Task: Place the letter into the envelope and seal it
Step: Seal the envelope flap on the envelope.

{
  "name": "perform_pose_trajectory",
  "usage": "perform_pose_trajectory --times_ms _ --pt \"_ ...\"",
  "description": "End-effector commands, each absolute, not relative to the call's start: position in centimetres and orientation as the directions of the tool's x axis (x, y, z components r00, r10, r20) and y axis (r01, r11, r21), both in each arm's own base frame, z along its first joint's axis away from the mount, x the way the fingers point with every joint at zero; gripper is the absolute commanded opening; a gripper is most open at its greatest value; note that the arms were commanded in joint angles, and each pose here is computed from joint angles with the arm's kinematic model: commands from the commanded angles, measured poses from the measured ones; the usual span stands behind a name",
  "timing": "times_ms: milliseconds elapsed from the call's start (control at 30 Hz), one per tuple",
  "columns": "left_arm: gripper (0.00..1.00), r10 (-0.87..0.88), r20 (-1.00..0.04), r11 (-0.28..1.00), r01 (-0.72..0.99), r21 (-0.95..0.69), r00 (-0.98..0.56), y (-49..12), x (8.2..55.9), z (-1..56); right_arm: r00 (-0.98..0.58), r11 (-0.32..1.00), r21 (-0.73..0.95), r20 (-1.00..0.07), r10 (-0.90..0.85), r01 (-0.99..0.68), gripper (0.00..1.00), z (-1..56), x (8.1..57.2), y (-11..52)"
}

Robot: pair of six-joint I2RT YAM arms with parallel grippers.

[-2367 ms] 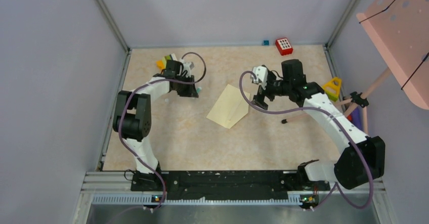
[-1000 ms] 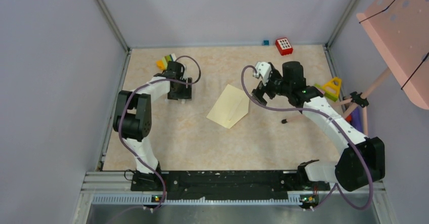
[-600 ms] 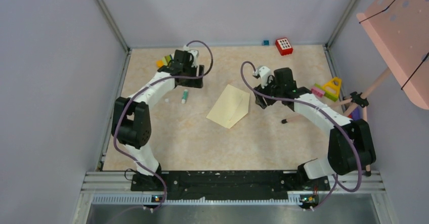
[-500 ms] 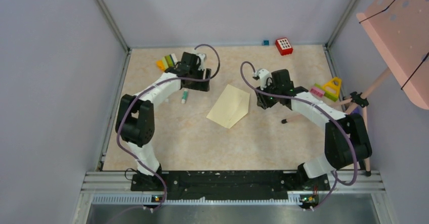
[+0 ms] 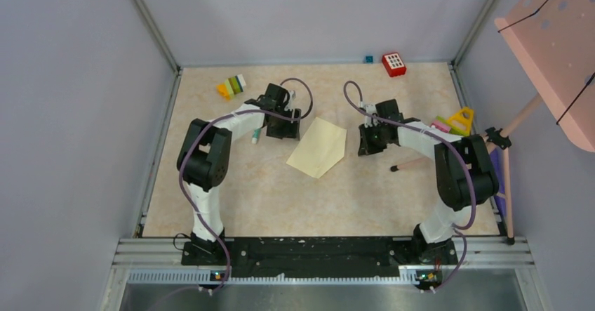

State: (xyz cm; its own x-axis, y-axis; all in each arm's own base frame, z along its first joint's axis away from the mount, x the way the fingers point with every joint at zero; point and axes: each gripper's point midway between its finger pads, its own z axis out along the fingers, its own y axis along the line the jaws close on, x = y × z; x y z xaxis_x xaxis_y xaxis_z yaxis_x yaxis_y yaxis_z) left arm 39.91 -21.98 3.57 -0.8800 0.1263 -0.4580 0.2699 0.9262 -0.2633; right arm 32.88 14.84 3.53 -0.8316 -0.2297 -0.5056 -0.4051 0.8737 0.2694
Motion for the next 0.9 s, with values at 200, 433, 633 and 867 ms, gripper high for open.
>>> perform_pose_trajectory --times_ms 200,433,633,867 --pt "0.69 0.117 -0.408 0.891 0.277 -0.360 -0.905 -24.8 37.8 2.2 -0.878 0.816 0.467 -0.468 -0.098 -0.340 0.07 4.5 34.3 18.3" --pt "0.67 0.137 -0.341 0.872 0.277 -0.405 -0.930 -26.2 35.6 0.2 -0.899 0.771 0.547 -0.431 -0.076 -0.327 0.08 4.0 34.2 19.7" --pt "0.66 0.155 -0.318 0.858 0.287 -0.425 -0.935 -27.3 34.5 -0.4 -0.899 0.731 0.595 -0.433 -0.061 -0.335 0.09 4.6 34.2 20.6" --pt "0.64 0.173 -0.293 0.844 0.295 -0.447 -0.940 -28.2 33.5 -1.1 -0.897 0.687 0.642 -0.440 -0.034 -0.341 0.10 5.6 34.7 21.7"
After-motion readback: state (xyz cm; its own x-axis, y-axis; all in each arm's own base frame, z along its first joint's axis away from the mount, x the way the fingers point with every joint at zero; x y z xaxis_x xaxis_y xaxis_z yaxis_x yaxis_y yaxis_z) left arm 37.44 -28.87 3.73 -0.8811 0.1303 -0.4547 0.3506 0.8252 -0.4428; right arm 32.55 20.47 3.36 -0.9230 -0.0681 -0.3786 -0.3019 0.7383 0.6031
